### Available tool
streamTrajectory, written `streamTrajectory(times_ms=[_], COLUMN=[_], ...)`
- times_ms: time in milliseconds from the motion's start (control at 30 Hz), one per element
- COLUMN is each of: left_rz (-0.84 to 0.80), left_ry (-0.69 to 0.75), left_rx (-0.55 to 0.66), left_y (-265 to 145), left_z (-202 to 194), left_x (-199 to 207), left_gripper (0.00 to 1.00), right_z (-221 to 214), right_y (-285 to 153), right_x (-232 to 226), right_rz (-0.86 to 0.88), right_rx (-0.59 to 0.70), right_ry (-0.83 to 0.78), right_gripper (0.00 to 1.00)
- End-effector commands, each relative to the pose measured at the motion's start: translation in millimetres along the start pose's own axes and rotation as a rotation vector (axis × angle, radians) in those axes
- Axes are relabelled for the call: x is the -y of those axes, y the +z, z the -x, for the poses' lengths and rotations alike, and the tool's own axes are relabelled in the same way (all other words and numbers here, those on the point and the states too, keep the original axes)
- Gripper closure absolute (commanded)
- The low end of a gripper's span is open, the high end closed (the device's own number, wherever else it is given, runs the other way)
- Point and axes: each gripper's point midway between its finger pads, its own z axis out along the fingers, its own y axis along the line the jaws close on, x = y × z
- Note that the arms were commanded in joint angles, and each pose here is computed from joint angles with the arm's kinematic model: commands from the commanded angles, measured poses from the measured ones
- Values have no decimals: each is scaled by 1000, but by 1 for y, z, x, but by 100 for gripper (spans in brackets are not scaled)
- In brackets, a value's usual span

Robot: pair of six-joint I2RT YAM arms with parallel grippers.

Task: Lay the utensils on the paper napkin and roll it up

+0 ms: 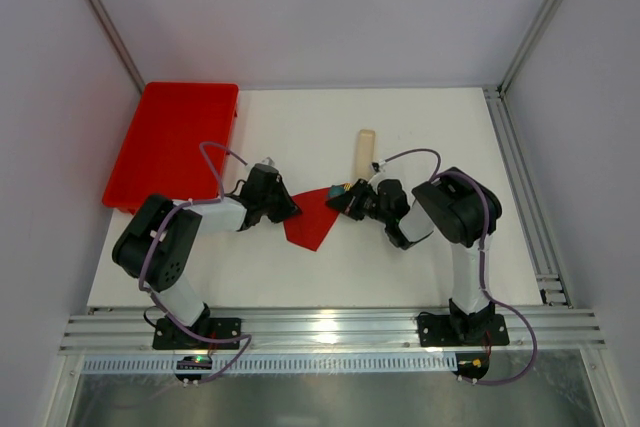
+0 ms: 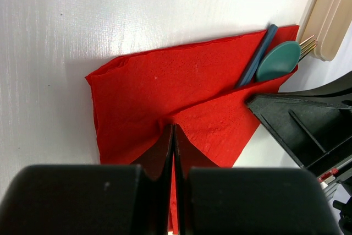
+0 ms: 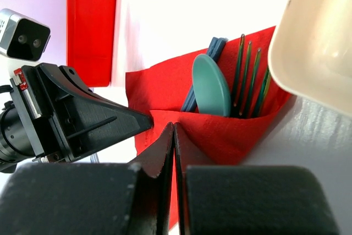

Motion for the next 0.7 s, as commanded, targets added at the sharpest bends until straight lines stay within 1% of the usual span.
streamTrajectory(times_ms=[0,233,433,667], left_rz=[141,147,151,157], left_ry=[23,20,22,25], left_rx=[-74,-79,-78,-83], left_y=[-1,-1,-2,-3], left_z=[-27,-29,-29,-30], left_x=[-44,-47,-48,-50], left_gripper=[100,100,100,100], right_z=[10,17,19,28], right_y=[3,1,-1,-1], right_x=[17,19,30,31], right_rz=[-60,-79,-172,-218], right_rx=[39,52,39,57], right_ry=[-27,-33,-56,-80], right_gripper=[96,96,96,96])
